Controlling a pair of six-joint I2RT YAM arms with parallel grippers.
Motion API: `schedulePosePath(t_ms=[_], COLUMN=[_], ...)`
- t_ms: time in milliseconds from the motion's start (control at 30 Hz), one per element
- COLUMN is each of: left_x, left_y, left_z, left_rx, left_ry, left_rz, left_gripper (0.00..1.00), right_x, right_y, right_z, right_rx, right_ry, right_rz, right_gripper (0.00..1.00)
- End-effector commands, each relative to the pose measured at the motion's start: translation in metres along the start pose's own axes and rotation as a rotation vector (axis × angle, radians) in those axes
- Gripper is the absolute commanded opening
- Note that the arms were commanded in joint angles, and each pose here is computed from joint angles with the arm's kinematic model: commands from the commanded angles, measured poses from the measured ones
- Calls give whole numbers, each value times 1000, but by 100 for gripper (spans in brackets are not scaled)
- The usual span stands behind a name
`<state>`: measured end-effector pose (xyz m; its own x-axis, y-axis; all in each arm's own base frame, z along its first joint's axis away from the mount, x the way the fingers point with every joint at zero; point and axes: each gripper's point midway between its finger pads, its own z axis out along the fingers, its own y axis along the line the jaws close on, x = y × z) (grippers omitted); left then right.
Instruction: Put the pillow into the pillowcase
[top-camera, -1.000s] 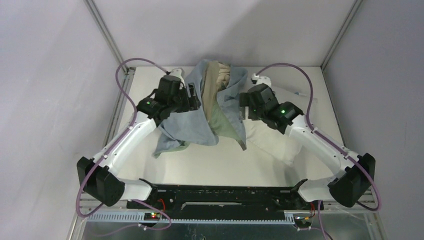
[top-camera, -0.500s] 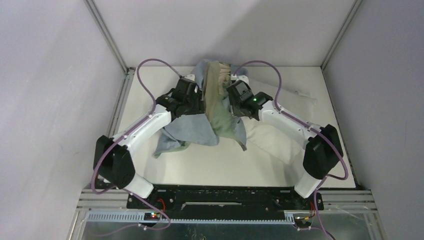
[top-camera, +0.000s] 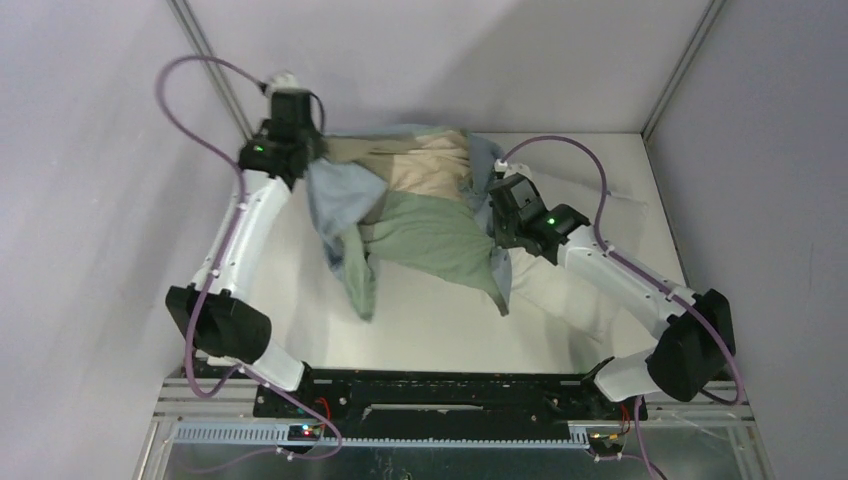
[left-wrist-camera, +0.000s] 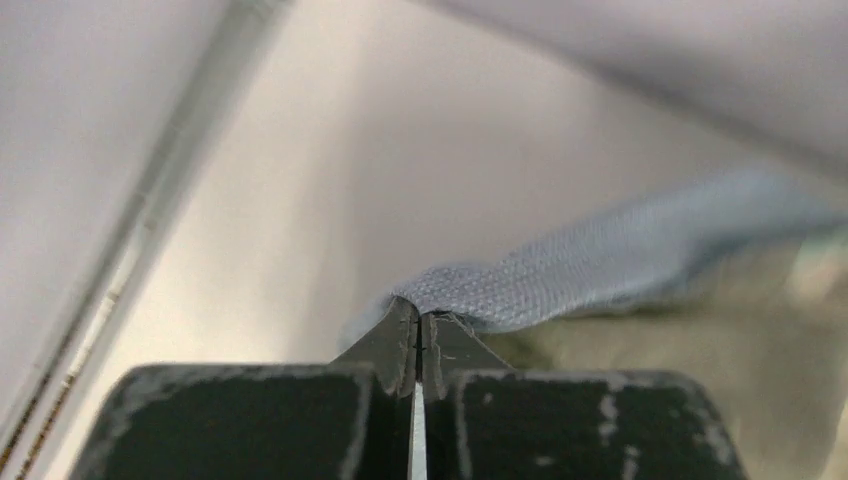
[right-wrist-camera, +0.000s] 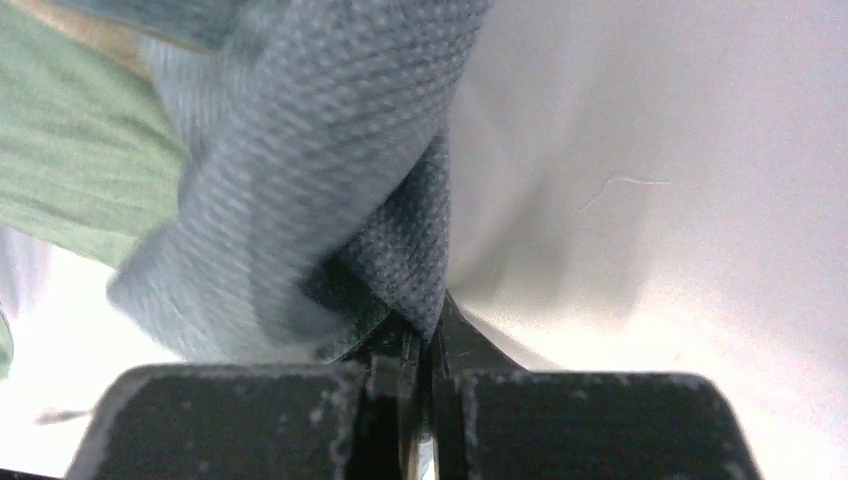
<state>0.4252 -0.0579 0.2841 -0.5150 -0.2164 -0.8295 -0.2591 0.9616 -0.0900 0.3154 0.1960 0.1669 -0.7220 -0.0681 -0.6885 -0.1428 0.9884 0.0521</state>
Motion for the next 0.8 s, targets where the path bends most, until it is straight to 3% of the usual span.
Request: schedulePosePath(t_ms=[0, 67, 100, 167, 233, 367, 467, 600, 700, 733, 767], left_x=[-94, -105, -106, -112, -117, -124, -101, -48, -6, 7, 20], left_y=[64, 63, 59, 48, 33, 0, -31, -64, -91, -100, -109], left_z=[-13, 8, 19, 36, 41, 18, -4, -30, -48, -54, -60], left_rx=[-216, -224, -219, -191, -128, 2, 76, 197, 299, 323, 355], left_ry=[-204, -175, -150, -121, -111, -140, -123, -86, -44, -30, -9], left_rz=[-107, -120, -115, -113, -120, -103, -35, 6, 45, 62, 76], left_gripper=[0, 0, 8, 42, 66, 74, 75, 74, 73, 73, 73], right_x=[18, 16, 15, 12, 7, -3, -12, -29, -44, -50, -56], right_y=[-26, -24, -22, -15, -8, 2, 8, 11, 10, 5, -4], right_z=[-16, -18, -18, -18, -21, -29, -37, -51, -59, -61, -61], right_rx=[43, 15, -3, -49, -90, -147, -182, -206, -203, -180, -146], right_ry=[64, 66, 66, 63, 49, 28, 8, -42, -79, -93, -106], right_rz=[-3, 7, 8, 15, 24, 43, 62, 86, 95, 98, 111], right_gripper=[0, 0, 0, 1, 13, 42, 50, 38, 8, 1, 0])
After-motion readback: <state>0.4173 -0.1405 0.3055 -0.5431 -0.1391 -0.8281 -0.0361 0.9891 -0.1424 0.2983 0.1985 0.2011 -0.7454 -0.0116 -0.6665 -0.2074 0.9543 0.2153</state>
